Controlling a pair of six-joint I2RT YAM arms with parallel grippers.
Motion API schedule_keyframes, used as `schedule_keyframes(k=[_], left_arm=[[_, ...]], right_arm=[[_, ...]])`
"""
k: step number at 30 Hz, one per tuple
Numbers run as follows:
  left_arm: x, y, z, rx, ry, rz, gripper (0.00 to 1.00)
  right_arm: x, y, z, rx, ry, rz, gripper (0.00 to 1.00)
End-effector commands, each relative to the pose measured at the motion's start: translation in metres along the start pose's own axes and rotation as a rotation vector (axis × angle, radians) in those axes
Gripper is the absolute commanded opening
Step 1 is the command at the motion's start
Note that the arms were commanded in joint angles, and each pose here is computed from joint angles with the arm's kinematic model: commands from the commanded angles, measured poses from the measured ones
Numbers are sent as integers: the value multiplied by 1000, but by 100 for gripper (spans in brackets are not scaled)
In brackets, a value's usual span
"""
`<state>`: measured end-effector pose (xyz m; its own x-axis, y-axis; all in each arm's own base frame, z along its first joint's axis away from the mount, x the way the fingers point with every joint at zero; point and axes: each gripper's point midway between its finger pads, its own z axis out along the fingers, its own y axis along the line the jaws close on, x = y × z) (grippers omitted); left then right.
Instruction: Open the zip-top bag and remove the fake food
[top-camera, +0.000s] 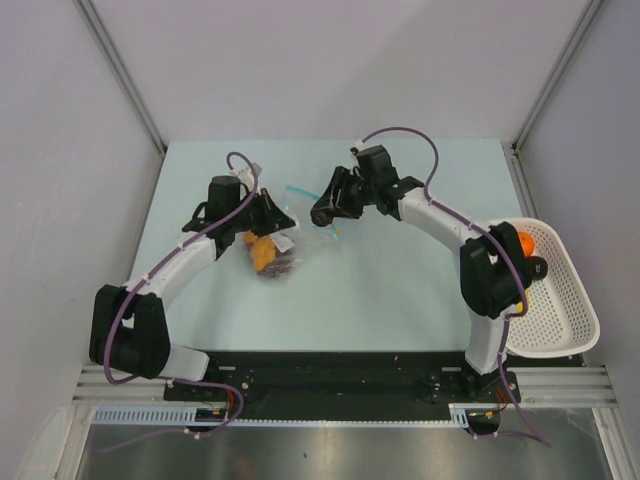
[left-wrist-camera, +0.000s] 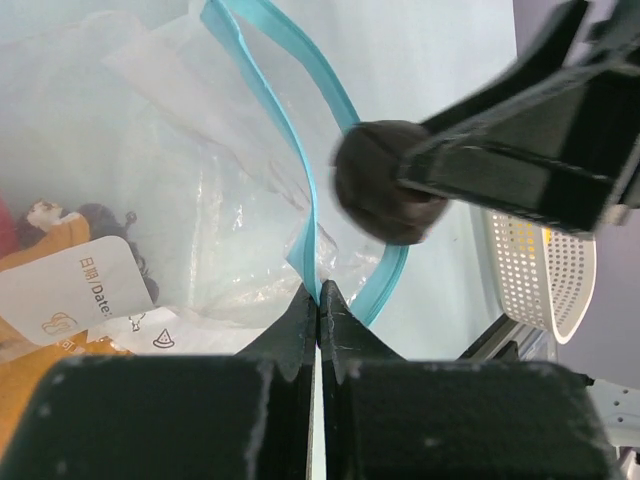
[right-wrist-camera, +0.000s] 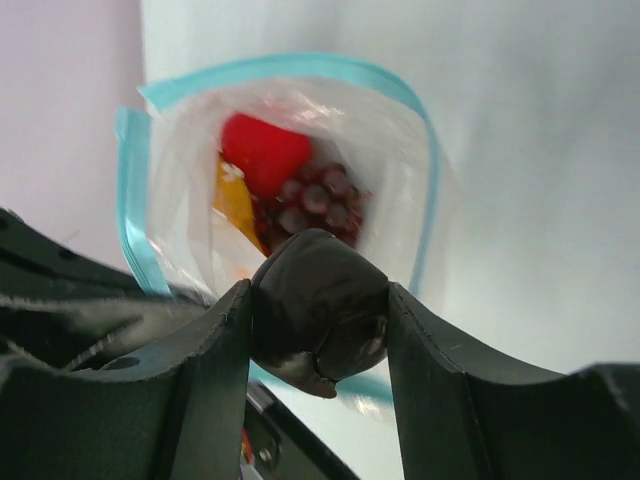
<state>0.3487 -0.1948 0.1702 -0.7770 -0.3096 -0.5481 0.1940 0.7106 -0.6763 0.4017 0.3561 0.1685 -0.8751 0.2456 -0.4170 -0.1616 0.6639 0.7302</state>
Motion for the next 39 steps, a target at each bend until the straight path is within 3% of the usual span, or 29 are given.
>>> schedule_keyframes(k=[1,6,11,15,19,24,39], left_arm=[[-6,-10,-10,52,-38,72,0],[-4,-11,-13,60,-28,119,0],[0,-19,-16,98,-2,119,1],[-1,-27,-18,140,-27,141,0],[-2,-29,-18,159,-33,166,0],[8,-35,-19,205,-12,141,0],[22,-64,-24,283,11,171,0]], right_arm=[[-9,-18,-71,144,-22,-83,20],[-15,-61,-145,369,-113,-68,20],[-10,-115,-232,602,-220,92,22],[24,-168,-327,906,-292,256,31],[60,-214,-387,1052,-344,408,33],[108,-263,-411,1098,-311,668,34],[125,-334,-408,1221,-280,911,38]])
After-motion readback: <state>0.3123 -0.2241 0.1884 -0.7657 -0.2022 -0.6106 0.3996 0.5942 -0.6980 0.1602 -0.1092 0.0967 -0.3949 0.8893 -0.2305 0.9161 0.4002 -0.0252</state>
